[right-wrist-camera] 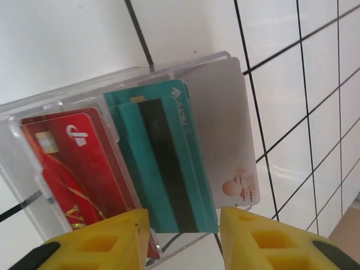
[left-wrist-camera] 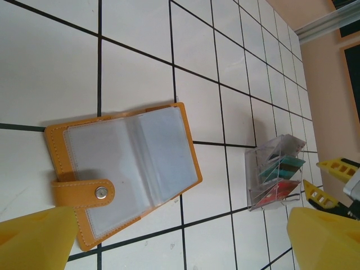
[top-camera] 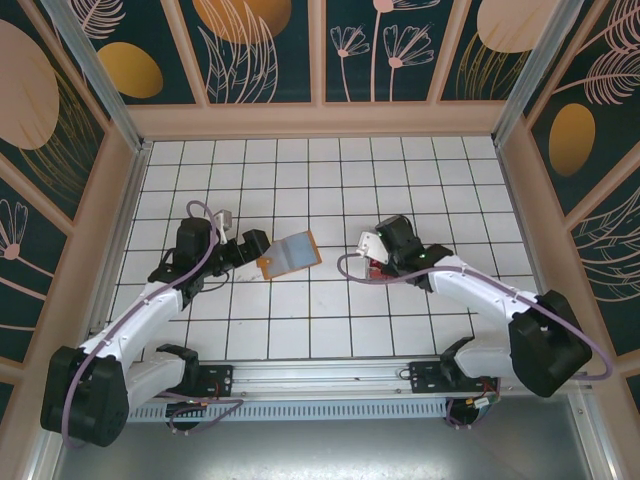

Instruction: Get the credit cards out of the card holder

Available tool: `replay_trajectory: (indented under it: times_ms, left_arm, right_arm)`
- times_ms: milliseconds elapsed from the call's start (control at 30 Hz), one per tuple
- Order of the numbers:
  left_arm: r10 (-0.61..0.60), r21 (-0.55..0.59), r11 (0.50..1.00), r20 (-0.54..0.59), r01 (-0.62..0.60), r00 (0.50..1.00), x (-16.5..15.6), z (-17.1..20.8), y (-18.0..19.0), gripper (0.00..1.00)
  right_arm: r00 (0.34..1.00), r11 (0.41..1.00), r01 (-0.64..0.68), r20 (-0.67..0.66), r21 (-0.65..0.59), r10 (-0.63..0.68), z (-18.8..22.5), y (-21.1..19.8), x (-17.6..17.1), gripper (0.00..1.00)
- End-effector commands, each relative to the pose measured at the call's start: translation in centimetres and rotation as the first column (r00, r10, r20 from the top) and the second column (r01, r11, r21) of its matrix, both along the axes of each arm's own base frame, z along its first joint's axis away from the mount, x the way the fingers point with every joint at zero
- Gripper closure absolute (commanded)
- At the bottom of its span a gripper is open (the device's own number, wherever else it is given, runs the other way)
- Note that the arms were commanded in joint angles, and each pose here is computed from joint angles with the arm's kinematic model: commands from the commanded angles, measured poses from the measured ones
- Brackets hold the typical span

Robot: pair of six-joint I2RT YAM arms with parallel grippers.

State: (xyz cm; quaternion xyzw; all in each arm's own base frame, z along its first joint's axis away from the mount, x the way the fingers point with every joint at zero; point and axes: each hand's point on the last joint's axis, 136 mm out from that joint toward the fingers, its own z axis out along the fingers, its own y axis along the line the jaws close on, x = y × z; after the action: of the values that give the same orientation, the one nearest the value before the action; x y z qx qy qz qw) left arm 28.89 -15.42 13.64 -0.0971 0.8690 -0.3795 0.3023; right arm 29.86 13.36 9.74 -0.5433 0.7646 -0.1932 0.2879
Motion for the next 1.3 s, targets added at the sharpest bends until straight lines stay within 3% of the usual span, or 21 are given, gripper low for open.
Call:
replay_trajectory:
  times_ms: [0,33,133,233,333,433,500,633,767,900,933,1000,1067,1167,1267]
  left_arm:
    - [0.012,-0.004,1.0,0.02,-0.012,1.0,0.2,0.3,0.2,0.04]
    - [0.017,-0.002,1.0,0.019,-0.017,1.0,0.3,0.3,0.2,0.04]
    - [0.033,0.016,0.999,0.01,-0.034,0.999,0.4,0.0,0.5,0.04]
    - [0.073,0.044,0.996,0.012,-0.073,0.997,0.9,-0.1,1.2,0.03]
    - [0.136,0.095,0.986,0.017,-0.137,0.991,1.4,0.0,2.4,0.02]
    - [0.243,0.18,0.953,0.033,-0.245,0.969,2.1,0.2,4.7,0.01]
    - [0.327,0.242,0.912,0.062,-0.332,0.943,2.4,0.7,6.6,0.01]
    - [0.442,0.322,0.825,0.145,-0.465,0.885,2.7,1.9,9.8,0.01]
    - [0.562,0.423,0.674,0.239,-0.606,0.792,2.4,2.3,13.8,0.02]
    - [0.52,0.549,0.59,0.303,-0.592,0.799,3.2,2.3,15.2,0.01]
    - [0.52,0.581,0.559,0.311,-0.592,0.796,3.5,2.2,15.7,0.02]
    - [0.567,0.648,0.428,0.35,-0.63,0.746,3.9,1.8,17.7,0.01]
    - [0.558,0.686,0.347,0.398,-0.64,0.728,4.8,1.6,18.8,0.01]
    - [0.536,0.683,0.32,0.441,-0.657,0.719,6.2,1.2,19.2,0.01]
    - [0.483,0.668,0.37,0.455,-0.646,0.748,7.5,0.0,18.8,0.01]
  right_arm:
    - [0.986,0.984,0.128,0.088,0.121,-0.139,3.1,-0.1,2.4,0.62]
    - [0.983,0.977,0.145,0.09,0.155,-0.16,3.7,0.0,2.6,0.61]
    - [0.968,0.931,0.213,0.067,0.297,-0.243,5.3,0.6,3.2,0.45]
    - [0.949,0.86,0.27,0.03,0.432,-0.313,6.3,1.2,3.3,0.45]
    - [0.921,0.763,0.31,0.018,0.567,-0.388,7.6,1.6,3.6,0.39]
    - [0.865,0.618,0.361,-0.004,0.698,-0.501,9.1,0.0,4.5,0.3]
    - [0.836,0.522,0.366,-0.026,0.771,-0.548,9.9,-0.9,4.8,0.25]
    - [0.776,0.399,0.362,-0.035,0.842,-0.63,10.6,-3.3,5.3,0.01]
    - [0.67,0.281,0.36,-0.037,0.89,-0.741,10.7,-7.4,6.0,0.01]
    - [0.57,0.149,0.352,-0.085,0.924,-0.817,9.9,-11.7,6.6,0.01]
    - [0.551,0.137,0.349,-0.084,0.927,-0.83,9.6,-12.6,6.7,0.01]
    - [0.513,0.139,0.339,-0.059,0.93,-0.856,8.9,-14.1,6.9,0.01]
    - [0.476,0.159,0.337,-0.022,0.928,-0.879,8.2,-15.4,7.2,0.01]
    - [0.43,0.17,0.357,-0.001,0.918,-0.903,6.8,-16.8,7.9,0.01]
    - [0.403,0.173,0.38,0.006,0.909,-0.915,5.2,-18.0,8.6,0.01]
